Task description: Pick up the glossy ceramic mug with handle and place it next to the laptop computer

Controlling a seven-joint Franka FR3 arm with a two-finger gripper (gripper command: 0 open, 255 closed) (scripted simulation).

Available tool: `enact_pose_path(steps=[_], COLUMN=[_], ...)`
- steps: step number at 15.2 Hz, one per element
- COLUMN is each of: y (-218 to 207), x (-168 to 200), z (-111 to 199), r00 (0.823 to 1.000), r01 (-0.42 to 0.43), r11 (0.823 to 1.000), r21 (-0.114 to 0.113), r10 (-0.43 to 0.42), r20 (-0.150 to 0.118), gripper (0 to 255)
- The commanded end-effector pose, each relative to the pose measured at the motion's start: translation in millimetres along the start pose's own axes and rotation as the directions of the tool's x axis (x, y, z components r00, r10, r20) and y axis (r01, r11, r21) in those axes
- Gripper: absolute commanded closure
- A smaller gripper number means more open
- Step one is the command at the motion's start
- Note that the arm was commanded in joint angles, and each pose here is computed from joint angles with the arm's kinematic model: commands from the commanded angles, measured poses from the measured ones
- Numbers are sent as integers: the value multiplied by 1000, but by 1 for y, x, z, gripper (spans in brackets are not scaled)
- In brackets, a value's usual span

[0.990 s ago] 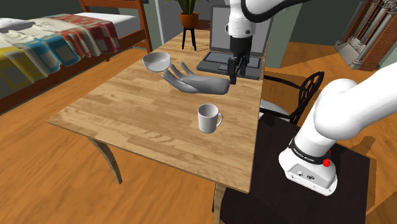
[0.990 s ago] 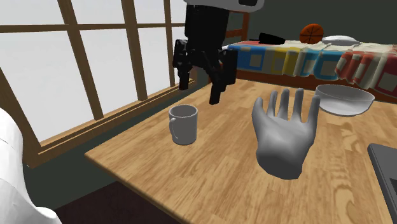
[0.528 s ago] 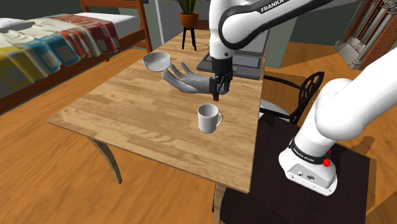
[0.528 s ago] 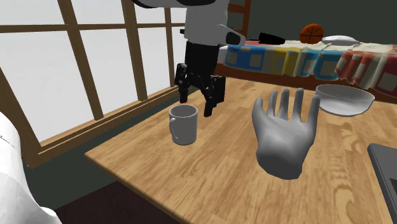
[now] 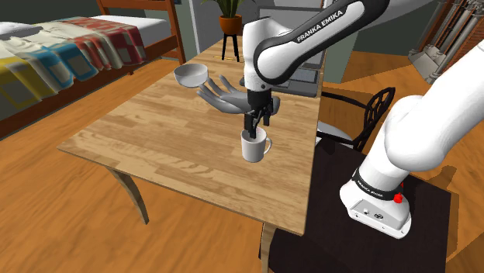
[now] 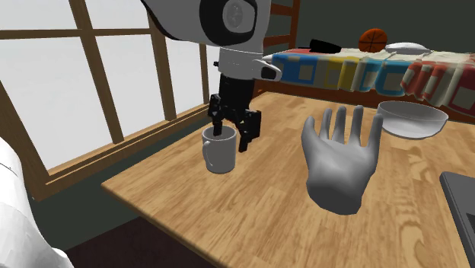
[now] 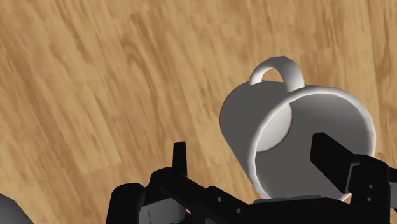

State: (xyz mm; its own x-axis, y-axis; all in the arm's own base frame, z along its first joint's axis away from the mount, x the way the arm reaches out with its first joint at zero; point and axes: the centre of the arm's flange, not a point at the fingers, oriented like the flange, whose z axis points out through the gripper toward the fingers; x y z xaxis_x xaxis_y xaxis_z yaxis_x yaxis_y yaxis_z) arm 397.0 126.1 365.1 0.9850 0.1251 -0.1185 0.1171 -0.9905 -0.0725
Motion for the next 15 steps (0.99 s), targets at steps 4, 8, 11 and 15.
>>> enact_pose_path(steps=[4,8,11,15], y=[1,1,1,1], x=[0,0,0,0], z=[19,19,19,19], r00=[1000,1000,1000,1000], r01=[0,0,0,0], r11=[1000,1000,1000,1000], r21=[0,0,0,0], r10=[0,0,0,0], r20=[-1,-1,-1,-1], gripper=[0,0,255,255])
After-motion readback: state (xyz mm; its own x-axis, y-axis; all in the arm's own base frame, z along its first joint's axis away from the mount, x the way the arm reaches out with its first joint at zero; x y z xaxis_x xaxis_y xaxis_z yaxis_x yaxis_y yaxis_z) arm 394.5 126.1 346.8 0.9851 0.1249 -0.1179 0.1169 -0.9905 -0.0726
